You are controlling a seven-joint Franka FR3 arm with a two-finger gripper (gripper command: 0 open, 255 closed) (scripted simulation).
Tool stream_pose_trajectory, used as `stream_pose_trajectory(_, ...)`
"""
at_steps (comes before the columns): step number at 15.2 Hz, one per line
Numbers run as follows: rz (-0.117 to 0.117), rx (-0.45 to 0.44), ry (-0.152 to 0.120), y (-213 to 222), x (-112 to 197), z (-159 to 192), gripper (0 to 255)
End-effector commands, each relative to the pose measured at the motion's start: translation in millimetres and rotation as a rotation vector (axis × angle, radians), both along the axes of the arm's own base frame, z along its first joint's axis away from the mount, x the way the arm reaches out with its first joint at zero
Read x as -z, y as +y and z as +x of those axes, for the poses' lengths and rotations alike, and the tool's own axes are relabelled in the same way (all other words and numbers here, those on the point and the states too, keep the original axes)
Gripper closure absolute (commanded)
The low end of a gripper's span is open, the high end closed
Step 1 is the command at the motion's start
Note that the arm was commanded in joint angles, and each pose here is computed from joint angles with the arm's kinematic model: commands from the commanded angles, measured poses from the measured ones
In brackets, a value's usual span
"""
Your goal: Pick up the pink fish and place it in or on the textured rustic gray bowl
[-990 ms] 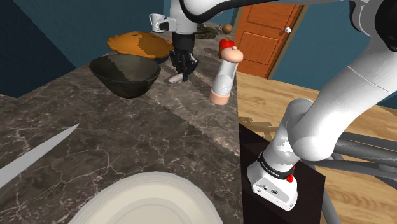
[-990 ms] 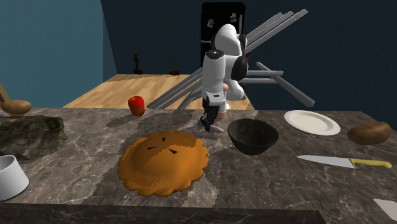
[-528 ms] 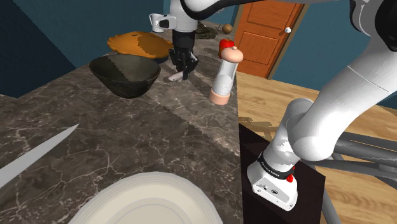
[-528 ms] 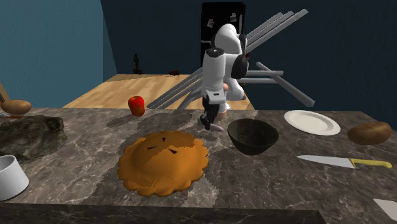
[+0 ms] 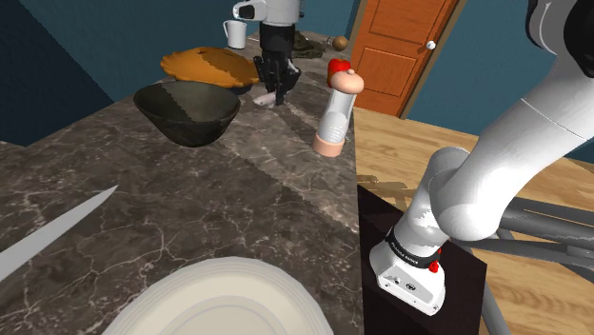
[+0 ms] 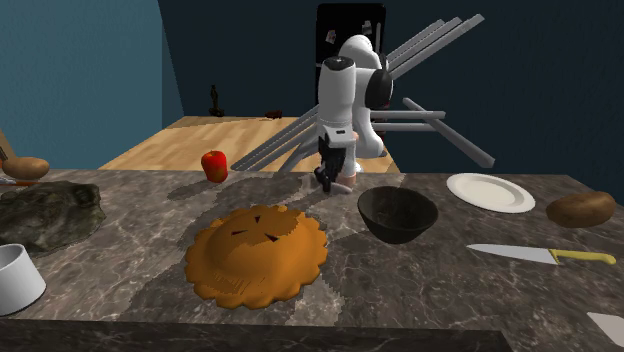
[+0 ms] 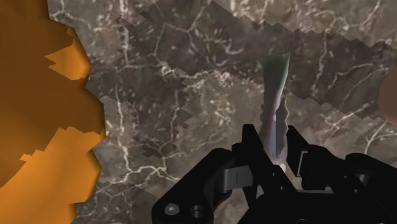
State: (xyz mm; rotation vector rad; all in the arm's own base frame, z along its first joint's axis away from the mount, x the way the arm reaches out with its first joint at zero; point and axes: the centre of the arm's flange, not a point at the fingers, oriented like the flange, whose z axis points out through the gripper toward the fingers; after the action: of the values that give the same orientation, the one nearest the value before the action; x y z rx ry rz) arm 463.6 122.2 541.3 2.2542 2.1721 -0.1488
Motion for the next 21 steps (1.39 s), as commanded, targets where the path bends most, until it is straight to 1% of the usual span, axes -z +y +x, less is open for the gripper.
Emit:
stream_pose_trajectory(1, 0.000, 0.000, 0.000, 1, -11, -1, 255)
stream_pose_trajectory(21, 0.000, 0.000, 0.000, 1, -116, -1, 255)
